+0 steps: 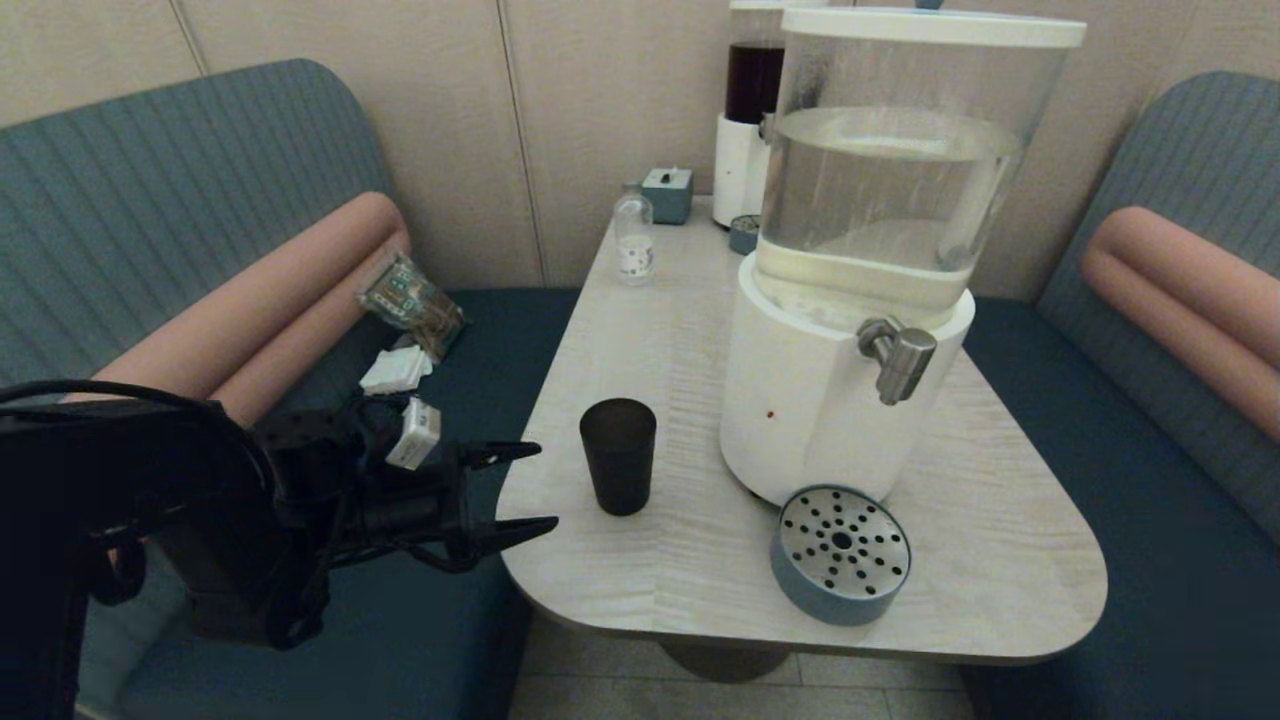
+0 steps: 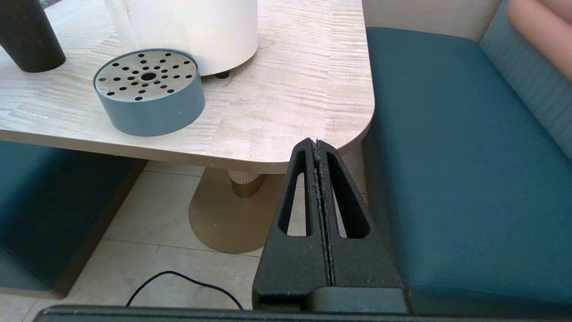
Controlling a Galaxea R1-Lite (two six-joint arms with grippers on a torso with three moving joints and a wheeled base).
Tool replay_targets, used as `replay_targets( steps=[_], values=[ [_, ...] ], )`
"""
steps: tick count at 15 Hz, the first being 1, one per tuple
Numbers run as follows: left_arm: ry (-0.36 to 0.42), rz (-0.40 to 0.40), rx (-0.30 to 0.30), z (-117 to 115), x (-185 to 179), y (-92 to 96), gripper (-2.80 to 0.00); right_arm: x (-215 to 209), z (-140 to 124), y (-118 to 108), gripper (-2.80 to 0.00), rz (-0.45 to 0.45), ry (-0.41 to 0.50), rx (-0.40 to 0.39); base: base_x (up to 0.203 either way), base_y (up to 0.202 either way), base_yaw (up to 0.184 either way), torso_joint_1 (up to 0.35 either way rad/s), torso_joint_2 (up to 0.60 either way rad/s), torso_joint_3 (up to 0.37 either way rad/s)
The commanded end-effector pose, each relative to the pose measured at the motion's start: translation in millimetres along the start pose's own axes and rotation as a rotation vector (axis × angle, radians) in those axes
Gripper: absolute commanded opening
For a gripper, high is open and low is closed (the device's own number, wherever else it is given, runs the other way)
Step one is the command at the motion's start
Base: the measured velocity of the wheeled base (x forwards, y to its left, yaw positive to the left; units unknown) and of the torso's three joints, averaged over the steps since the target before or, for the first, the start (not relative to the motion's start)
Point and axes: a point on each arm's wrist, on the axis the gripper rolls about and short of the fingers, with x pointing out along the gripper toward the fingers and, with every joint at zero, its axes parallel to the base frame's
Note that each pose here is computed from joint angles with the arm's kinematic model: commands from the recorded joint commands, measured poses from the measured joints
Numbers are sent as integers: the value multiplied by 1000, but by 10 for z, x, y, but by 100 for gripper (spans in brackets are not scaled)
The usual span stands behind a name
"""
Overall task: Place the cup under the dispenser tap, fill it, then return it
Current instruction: Pick up the cup
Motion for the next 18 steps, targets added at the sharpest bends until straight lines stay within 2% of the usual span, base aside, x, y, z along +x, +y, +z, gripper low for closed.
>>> replay_targets(
  steps=[1,4,8,10,18],
  values=[
    [-2,-32,-4,-117,125,25,0,7,-39,0,-280,0,10,0,0,0,0,0,0,0],
    [-12,-41,9,-186,258,114,0,8,-43,0,-280,0,12,0,0,0,0,0,0,0],
    [-25,-1,27,-318,390,315,0,8,-43,0,-280,0,11,0,0,0,0,0,0,0],
    [-38,24,13,-303,434,395,0,7,-42,0,-280,0,11,0,0,0,0,0,0,0],
    [-66,-34,-14,-247,762,326,0,7,-42,0,-280,0,11,0,0,0,0,0,0,0]
  ],
)
